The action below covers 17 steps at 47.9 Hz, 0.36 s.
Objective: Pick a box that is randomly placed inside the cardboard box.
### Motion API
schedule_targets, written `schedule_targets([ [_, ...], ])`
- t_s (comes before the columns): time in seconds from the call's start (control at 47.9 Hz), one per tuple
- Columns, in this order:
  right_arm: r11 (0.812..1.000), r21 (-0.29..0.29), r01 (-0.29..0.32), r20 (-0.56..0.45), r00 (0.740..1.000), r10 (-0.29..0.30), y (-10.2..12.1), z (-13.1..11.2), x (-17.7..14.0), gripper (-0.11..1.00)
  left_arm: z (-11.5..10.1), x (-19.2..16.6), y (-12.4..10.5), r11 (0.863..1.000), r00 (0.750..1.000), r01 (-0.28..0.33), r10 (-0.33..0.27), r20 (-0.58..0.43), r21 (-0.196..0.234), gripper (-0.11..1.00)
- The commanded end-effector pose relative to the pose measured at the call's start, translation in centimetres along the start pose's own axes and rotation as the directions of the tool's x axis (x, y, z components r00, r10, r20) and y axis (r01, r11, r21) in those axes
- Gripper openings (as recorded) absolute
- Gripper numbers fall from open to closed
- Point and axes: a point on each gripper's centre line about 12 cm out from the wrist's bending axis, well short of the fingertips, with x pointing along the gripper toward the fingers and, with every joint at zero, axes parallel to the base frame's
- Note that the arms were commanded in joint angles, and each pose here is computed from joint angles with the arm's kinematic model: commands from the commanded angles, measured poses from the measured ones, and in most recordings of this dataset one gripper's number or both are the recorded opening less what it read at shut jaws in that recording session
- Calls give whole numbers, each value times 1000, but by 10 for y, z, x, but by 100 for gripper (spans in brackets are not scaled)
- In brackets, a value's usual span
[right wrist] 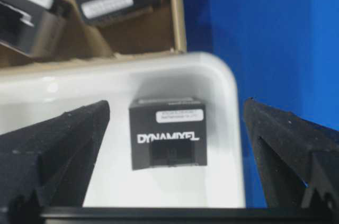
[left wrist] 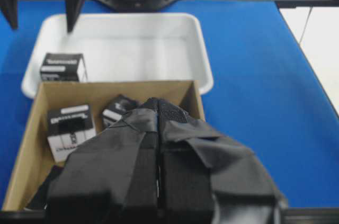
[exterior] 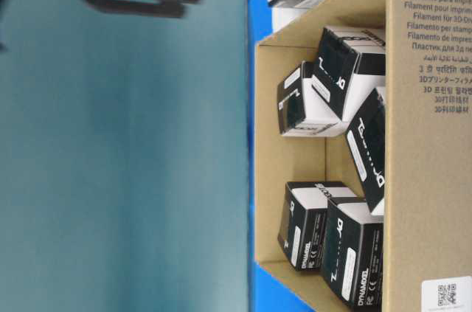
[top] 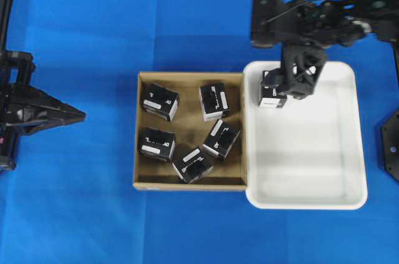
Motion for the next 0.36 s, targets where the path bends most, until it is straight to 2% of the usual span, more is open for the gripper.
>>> schedule_targets([
  [0.0, 1000, -7, 11, 70, 998, -10, 3, 8, -22, 100, 10, 0, 0, 1000, 1000, 2, -2, 26, 0, -6],
  [0.334, 998, -50, 22, 186, 983, -13, 21, 8, -46, 99, 11, 0, 0, 1000, 1000, 0, 0, 29, 2, -6],
])
